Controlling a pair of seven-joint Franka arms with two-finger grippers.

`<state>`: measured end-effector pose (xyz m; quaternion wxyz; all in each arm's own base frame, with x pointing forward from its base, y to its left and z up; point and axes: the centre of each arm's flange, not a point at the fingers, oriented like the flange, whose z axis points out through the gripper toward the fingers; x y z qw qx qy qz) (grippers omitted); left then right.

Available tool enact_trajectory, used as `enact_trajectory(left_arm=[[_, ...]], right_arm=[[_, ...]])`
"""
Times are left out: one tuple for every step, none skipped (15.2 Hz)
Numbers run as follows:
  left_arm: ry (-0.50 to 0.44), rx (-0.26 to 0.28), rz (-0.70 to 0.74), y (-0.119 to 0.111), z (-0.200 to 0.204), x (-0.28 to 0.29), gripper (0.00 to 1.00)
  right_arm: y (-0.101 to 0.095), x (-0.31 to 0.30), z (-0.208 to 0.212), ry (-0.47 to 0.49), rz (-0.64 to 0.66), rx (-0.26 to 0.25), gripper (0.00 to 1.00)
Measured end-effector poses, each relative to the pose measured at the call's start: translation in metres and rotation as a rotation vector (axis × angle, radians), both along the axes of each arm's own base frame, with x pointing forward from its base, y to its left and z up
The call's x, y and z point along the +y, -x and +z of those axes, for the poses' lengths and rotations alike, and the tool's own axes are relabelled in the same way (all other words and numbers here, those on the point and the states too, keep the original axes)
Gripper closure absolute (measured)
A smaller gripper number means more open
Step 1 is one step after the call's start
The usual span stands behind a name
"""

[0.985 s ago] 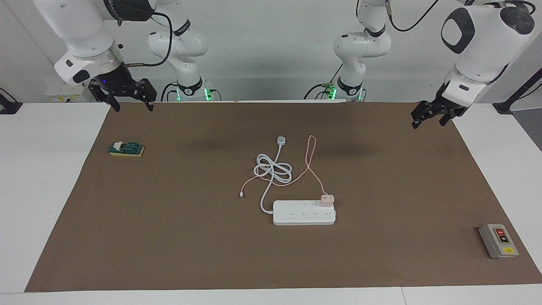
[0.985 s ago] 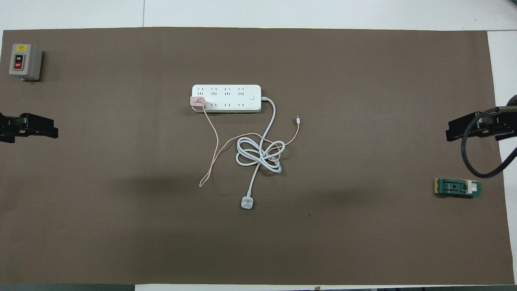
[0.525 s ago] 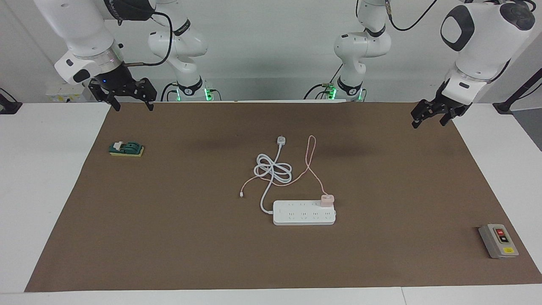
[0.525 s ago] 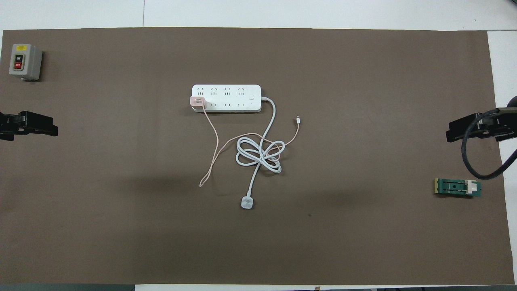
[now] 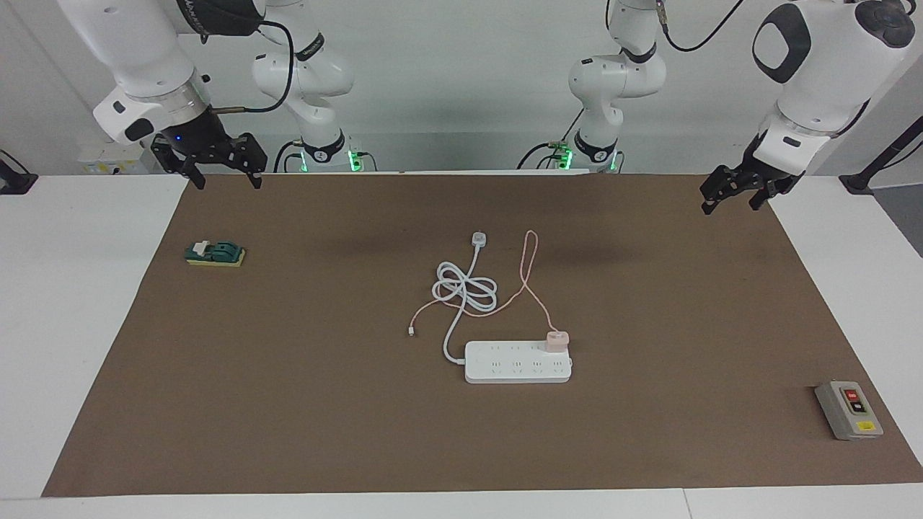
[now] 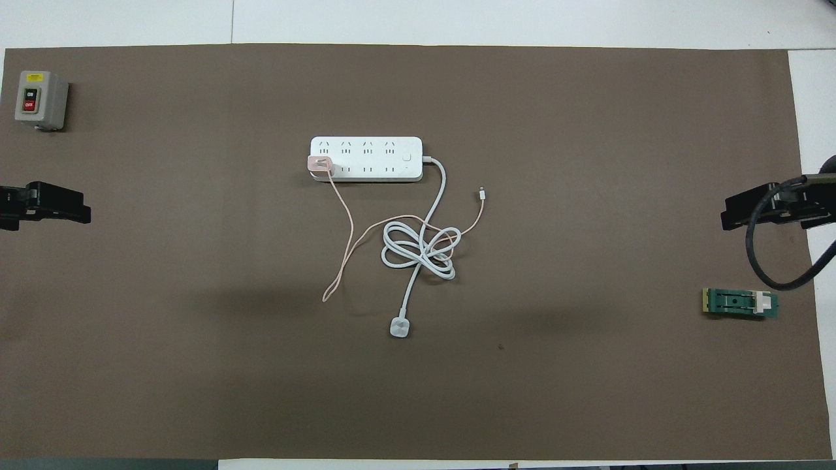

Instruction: Plug charger into power strip

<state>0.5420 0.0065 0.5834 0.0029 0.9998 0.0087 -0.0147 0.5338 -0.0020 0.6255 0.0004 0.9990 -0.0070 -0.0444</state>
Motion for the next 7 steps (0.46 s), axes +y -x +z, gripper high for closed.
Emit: enact_trajectory(left_arm=[[0.0, 0.0, -0.002, 0.0, 0.0001, -0.0001, 0.0], [0.0, 0.0, -0.005, 0.0001, 0.0002, -0.0002, 0.0], [0.0, 0.0, -0.007, 0.0001, 0.0002, -0.0002, 0.0], [0.0, 0.0, -0.008, 0.0001, 0.0002, -0.0003, 0.0], [0.0, 0.0, -0.009, 0.0001, 0.0002, -0.0003, 0.0], [0.0, 0.001, -0.009, 0.0001, 0.0002, -0.0003, 0.0], [0.0, 0.0, -0.01, 0.0001, 0.0003, -0.0003, 0.0]], right_arm=[[0.0, 0.0, 0.0, 0.0, 0.0, 0.0, 0.0], [0.0, 0.0, 0.0, 0.0, 0.0, 0.0, 0.0], [0.0, 0.0, 0.0, 0.0, 0.0, 0.0, 0.0], [0.0, 0.0, 0.0, 0.0, 0.0, 0.0, 0.0], [0.0, 0.0, 0.0, 0.0, 0.0, 0.0, 0.0], [0.0, 0.0, 0.0, 0.0, 0.0, 0.0, 0.0], [0.0, 0.0, 0.0, 0.0, 0.0, 0.0, 0.0]])
